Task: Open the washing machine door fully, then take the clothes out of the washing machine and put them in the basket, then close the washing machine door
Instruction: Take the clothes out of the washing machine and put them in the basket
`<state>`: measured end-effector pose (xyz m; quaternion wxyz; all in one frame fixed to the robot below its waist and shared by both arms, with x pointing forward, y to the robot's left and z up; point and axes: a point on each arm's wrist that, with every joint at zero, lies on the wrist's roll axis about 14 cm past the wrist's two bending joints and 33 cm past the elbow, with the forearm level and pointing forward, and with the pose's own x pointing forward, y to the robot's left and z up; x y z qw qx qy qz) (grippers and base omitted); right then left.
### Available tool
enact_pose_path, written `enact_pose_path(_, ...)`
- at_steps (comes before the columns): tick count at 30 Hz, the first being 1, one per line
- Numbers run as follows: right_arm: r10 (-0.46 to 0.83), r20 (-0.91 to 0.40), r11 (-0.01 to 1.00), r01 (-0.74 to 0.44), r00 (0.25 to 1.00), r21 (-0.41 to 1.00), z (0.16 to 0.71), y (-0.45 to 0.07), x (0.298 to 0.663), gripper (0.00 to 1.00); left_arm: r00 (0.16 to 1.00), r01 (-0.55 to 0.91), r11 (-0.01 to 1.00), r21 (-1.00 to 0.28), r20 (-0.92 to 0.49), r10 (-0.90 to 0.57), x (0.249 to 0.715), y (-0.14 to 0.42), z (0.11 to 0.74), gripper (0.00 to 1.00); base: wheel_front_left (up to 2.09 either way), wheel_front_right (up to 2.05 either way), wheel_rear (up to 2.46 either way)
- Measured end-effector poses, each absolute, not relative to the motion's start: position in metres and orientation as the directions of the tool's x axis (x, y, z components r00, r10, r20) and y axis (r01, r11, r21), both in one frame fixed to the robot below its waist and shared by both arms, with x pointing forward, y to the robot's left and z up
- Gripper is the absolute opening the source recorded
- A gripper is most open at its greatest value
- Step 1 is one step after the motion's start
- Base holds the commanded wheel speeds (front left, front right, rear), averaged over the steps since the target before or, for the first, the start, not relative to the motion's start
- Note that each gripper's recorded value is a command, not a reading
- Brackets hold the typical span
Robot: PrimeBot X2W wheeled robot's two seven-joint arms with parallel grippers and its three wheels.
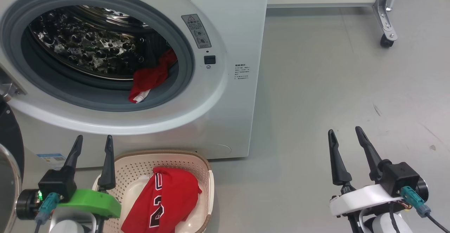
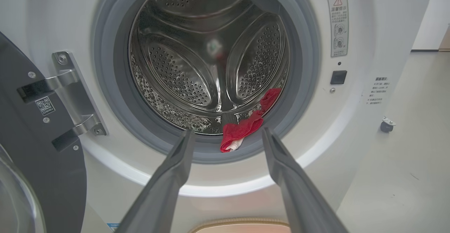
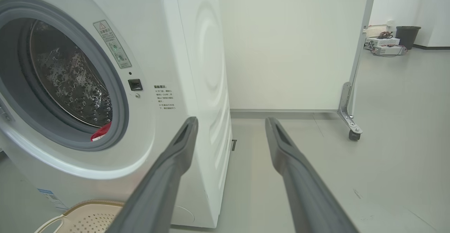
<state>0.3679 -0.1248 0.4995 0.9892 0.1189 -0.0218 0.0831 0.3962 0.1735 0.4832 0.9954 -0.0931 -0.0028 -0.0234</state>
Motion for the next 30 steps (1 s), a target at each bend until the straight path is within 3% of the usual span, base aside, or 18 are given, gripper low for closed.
enact_pose_path(30,0.162,0.075,0.956,-0.175,0.984,0.237,0.503,-0.124,0.362,1.0,0.996,0.082,0.979,-0.185,0.045,-0.075,0.378,0.163,0.493,1.0,0.0,0.0,0.0)
